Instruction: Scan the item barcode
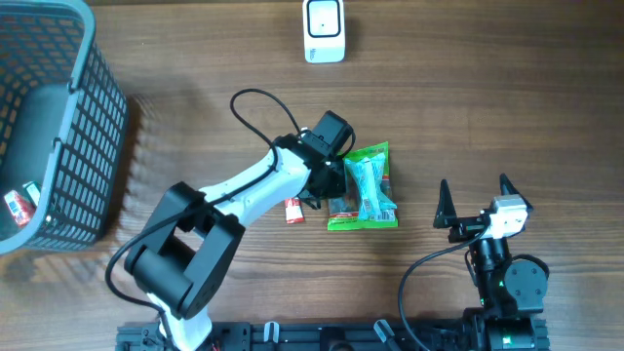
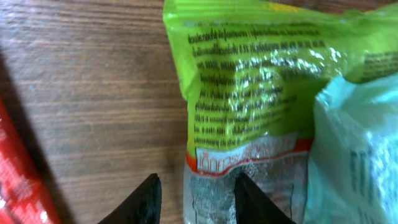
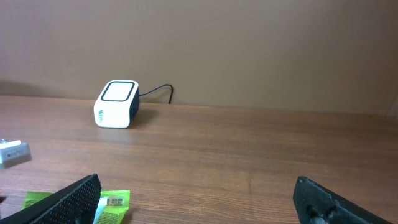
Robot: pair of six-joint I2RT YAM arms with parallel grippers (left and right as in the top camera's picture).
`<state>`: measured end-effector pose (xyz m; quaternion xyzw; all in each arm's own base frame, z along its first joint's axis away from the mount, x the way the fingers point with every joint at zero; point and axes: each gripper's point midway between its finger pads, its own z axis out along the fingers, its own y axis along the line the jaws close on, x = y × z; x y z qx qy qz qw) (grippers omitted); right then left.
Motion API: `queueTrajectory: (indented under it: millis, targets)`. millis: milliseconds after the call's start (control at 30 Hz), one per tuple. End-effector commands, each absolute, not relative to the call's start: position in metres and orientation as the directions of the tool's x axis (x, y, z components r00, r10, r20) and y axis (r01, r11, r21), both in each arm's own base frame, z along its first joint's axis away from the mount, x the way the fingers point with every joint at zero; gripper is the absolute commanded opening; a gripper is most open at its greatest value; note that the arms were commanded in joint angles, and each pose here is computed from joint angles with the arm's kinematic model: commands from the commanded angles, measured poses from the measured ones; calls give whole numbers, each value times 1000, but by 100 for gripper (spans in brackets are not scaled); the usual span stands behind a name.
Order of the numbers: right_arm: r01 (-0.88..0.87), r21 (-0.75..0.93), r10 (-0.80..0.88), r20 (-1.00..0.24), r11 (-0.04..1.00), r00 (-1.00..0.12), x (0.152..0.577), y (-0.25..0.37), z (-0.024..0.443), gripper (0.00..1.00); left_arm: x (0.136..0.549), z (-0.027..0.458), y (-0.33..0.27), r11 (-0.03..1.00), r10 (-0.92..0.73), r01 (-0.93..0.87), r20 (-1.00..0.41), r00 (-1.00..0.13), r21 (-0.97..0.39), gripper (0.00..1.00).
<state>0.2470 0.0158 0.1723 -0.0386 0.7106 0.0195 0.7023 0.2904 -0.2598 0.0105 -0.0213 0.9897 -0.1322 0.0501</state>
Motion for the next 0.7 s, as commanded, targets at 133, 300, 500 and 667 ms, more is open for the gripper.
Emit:
queueTrajectory:
  millis: [133, 300, 500, 667]
  targets:
    - [-70, -19, -19, -1000, 997, -5, 247, 13, 173, 100, 285, -16, -269, 972, -31, -12, -82, -996, -233, 10]
    - [-70, -19, -19, -1000, 997, -6, 247, 13, 173, 100, 288, -14, -260, 975, -51, -32, -79, -996, -221, 4]
    - [-70, -19, -20, -1000, 997, -6, 247, 13, 173, 100, 314, 20, -213, 990, -121, -103, -221, -968, -94, 4]
    - [-70, -19, -19, -1000, 997, -6, 247, 13, 173, 100, 321, 43, -218, 986, -124, -87, -274, -954, -143, 12]
